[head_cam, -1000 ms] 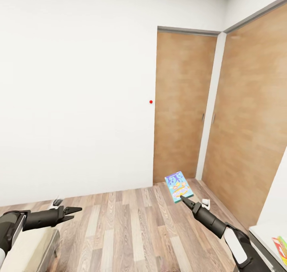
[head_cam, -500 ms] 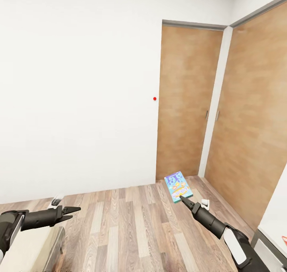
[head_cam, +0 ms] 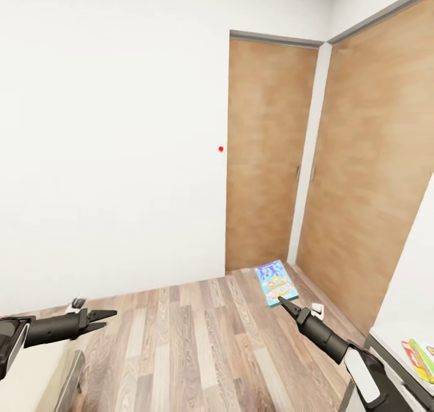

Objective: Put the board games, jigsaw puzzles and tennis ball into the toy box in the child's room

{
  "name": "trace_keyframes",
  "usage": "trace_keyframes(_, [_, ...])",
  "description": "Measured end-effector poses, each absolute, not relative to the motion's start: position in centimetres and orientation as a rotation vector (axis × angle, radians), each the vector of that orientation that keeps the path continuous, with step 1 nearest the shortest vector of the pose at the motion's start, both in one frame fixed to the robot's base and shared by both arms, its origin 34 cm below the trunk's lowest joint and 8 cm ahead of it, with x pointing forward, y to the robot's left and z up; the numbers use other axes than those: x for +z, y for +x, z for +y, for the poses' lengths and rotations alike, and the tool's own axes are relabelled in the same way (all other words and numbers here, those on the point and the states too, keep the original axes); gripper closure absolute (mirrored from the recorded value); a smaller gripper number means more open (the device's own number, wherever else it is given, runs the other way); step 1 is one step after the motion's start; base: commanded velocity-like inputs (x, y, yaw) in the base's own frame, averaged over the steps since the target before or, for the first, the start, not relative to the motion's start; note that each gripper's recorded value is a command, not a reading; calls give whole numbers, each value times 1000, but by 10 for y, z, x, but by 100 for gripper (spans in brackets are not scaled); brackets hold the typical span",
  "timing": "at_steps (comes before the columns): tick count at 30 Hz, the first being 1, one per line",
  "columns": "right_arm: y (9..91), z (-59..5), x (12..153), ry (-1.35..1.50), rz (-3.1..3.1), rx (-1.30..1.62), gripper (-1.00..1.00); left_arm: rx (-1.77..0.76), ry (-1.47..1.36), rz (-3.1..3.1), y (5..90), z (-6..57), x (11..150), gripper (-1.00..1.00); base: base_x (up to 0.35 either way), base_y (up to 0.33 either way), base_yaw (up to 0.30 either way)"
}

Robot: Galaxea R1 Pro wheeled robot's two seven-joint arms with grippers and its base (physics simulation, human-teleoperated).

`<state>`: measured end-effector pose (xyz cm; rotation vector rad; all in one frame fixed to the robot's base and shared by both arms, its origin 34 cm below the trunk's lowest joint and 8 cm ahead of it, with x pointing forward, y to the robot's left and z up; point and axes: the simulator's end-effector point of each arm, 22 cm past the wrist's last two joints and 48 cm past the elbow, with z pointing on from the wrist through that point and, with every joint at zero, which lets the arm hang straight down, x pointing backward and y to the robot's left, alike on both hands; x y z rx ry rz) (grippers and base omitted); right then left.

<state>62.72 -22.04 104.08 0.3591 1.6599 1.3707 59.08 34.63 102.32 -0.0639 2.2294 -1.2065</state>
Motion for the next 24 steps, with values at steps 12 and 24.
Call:
trace_keyframes(12, [617,-240,1073,353,1521,1466,100,-1228,-47,2215,588,345,1030,-100,-59,32,-279])
trace_keyframes(24, [606,-251,1105,305,1439,1500,100,-1224,-40,2210,587,345,1034,-100,-14,15,-268])
